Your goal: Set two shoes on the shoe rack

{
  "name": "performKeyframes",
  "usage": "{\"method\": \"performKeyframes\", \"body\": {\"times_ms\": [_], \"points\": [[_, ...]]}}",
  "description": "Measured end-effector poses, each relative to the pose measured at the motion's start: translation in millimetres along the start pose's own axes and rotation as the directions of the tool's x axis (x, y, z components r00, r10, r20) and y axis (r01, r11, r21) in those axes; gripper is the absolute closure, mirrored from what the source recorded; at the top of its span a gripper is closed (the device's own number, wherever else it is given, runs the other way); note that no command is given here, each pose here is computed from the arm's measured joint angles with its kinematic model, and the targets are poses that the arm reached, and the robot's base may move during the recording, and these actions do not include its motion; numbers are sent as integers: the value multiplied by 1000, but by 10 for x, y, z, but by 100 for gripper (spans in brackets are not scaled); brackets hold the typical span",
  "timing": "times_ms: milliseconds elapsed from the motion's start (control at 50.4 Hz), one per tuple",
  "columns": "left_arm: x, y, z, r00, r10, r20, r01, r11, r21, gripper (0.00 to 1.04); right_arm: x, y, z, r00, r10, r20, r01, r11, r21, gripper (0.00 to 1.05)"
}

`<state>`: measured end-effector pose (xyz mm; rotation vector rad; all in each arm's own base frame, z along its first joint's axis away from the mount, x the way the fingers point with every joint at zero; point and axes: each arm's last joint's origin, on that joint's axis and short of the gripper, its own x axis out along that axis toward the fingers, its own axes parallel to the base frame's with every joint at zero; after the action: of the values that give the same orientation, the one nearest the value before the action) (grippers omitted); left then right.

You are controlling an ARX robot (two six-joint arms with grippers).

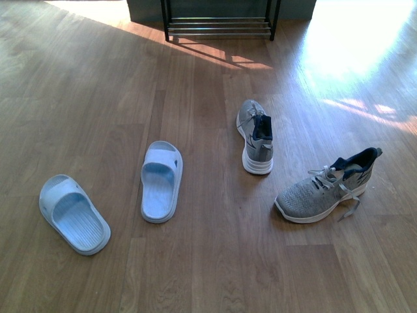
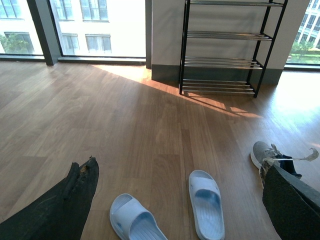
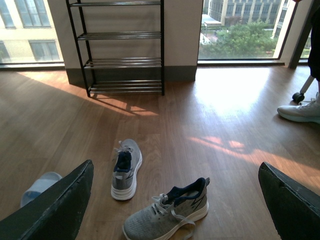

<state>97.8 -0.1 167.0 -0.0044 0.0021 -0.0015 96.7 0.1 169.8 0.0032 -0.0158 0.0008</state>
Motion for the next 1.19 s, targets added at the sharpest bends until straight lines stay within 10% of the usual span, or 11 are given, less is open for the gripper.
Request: {"method": "performKeyframes", "body": {"times_ms": [1191], "points": [[0, 0, 0, 1000, 0, 0, 0, 1000, 0, 9, 0, 0, 1, 1000, 0, 0, 0, 1000, 0, 9]]}}
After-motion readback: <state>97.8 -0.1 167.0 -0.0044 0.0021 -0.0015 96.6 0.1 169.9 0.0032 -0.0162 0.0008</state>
